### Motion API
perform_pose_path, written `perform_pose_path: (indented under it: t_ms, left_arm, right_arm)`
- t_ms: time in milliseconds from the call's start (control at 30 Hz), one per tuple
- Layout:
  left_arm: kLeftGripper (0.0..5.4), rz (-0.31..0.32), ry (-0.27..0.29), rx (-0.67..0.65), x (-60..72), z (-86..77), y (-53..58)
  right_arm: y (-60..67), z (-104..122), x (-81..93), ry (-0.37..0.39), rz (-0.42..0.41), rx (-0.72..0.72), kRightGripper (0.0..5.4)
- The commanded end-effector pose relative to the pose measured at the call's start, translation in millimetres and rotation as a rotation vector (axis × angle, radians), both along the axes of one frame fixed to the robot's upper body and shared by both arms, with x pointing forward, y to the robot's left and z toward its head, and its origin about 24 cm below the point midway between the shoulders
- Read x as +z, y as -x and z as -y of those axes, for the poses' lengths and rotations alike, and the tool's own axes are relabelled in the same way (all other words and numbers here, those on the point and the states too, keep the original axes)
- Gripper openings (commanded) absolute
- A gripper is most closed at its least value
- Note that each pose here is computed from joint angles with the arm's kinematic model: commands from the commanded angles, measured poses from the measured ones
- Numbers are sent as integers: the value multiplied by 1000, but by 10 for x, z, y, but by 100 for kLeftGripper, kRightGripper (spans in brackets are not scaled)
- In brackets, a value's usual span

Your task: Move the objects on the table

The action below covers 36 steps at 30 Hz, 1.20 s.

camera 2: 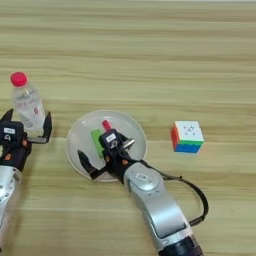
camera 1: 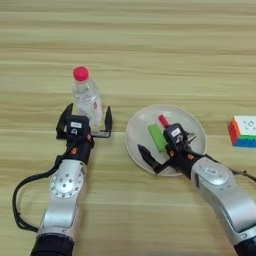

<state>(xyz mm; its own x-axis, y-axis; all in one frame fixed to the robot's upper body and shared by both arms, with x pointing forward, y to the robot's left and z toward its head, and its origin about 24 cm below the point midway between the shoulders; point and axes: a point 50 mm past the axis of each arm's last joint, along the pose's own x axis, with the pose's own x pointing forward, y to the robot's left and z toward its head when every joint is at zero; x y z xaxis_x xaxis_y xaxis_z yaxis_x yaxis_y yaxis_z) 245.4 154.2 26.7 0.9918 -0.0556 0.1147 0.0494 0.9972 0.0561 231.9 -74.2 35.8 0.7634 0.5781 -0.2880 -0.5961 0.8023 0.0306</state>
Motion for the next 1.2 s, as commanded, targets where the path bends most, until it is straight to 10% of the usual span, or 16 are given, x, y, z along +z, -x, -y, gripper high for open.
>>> perform_pose_path:
  t_ms: [33, 1200]
  left_arm:
    - [538, -13, -10, 1, -3, 23, 5]
    - [538, -10, -12, 8, 10, 28, 11]
  right_arm:
    - [-29, -12, 31, -5, -13, 3, 540]
    - [-47, 22, -194, 45, -135, -13, 540]
